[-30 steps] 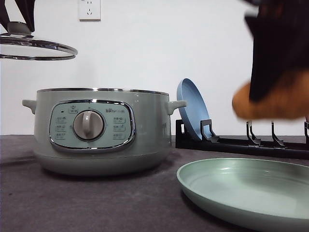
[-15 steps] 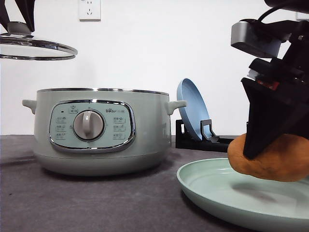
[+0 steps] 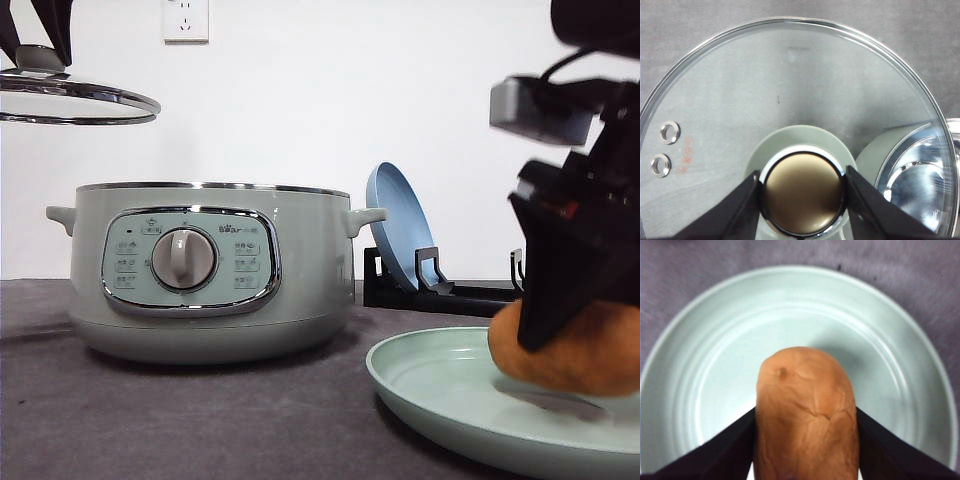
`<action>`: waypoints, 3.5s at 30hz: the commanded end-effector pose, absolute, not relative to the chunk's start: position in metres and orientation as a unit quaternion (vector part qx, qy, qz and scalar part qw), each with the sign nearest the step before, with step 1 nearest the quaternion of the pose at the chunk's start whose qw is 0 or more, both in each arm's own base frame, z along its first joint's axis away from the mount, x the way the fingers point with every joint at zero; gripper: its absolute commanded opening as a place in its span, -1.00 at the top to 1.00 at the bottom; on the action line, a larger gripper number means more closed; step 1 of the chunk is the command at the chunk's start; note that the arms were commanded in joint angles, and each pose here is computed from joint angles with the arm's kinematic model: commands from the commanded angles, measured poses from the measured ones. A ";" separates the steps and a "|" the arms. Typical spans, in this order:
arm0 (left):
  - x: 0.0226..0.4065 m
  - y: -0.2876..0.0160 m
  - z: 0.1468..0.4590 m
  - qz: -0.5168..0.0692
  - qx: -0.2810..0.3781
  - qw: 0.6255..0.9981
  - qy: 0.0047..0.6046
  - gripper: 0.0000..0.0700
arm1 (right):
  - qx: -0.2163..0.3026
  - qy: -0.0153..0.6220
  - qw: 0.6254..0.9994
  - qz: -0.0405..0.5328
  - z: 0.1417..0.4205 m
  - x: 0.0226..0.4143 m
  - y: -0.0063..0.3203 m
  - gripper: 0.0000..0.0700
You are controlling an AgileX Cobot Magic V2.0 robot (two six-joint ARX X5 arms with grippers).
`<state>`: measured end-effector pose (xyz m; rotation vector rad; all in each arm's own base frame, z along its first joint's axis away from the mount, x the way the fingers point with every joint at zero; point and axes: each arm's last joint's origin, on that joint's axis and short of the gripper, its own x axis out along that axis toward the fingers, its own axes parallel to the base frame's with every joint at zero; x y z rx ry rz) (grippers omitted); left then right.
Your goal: Transfer potato from steamer to green plate
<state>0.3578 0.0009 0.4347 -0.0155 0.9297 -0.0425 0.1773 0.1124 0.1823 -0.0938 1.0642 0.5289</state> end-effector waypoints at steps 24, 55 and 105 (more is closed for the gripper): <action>0.355 0.001 0.449 -0.022 -0.005 0.911 0.413 1.00 | -0.030 0.484 0.833 0.265 0.204 0.184 0.118 -0.81; 0.354 -0.006 0.449 -0.028 -0.018 0.908 0.418 1.00 | 0.050 0.194 0.928 0.314 0.423 0.047 0.034 -0.83; 0.323 -0.167 0.399 -0.223 0.092 0.826 0.510 1.00 | 0.059 0.187 0.929 0.314 0.423 0.038 0.028 -0.83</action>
